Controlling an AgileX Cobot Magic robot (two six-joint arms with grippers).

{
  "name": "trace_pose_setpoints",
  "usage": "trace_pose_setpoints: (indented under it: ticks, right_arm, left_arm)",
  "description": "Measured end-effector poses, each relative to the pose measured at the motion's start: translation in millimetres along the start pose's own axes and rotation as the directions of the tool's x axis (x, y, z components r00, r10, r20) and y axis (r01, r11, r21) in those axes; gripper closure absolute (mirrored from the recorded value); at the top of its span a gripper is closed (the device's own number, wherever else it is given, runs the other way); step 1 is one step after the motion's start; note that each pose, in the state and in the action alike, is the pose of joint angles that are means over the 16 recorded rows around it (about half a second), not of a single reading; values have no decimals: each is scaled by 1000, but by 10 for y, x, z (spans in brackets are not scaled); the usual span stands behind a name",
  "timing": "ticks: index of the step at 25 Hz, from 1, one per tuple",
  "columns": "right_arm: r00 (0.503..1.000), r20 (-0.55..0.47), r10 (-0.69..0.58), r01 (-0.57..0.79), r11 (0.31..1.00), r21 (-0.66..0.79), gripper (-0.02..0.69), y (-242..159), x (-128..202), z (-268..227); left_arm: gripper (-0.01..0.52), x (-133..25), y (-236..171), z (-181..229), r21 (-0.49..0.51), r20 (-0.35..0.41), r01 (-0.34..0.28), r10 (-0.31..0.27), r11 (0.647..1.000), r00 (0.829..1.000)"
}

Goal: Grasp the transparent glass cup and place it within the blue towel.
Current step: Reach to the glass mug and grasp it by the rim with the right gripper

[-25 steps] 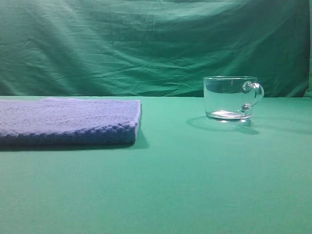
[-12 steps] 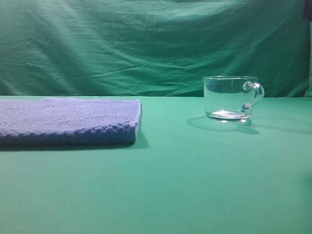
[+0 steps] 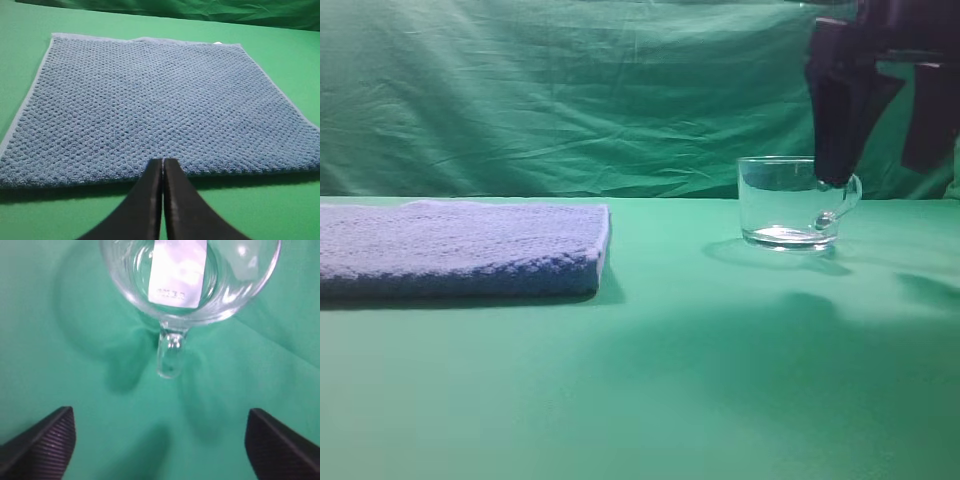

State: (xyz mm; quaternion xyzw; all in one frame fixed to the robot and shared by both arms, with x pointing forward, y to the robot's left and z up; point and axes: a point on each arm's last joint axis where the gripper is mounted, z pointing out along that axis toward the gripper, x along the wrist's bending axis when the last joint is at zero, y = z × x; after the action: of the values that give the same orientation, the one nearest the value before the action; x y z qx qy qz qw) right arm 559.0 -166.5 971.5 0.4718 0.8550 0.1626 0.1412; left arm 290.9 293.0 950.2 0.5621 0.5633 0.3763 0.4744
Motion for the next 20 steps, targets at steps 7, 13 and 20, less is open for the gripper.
trace_pose_setpoints:
  ticks: [7, 13, 20]
  right_arm:
    - [1000, 6, -1, 1, 999, -43, 454, 80, -9, 33]
    - [1000, 11, -9, 10, 995, -99, 545, 322, -9, -130]
    - [998, 5, -67, 66, 969, -239, 546, 872, 185, -505]
  left_arm:
    - [514, 0, 0, 0, 0, 0, 0, 0, 1000, 1000]
    - [514, 0, 0, 0, 0, 0, 0, 0, 1000, 1000]
    - [514, 0, 0, 0, 0, 0, 0, 0, 1000, 1000]
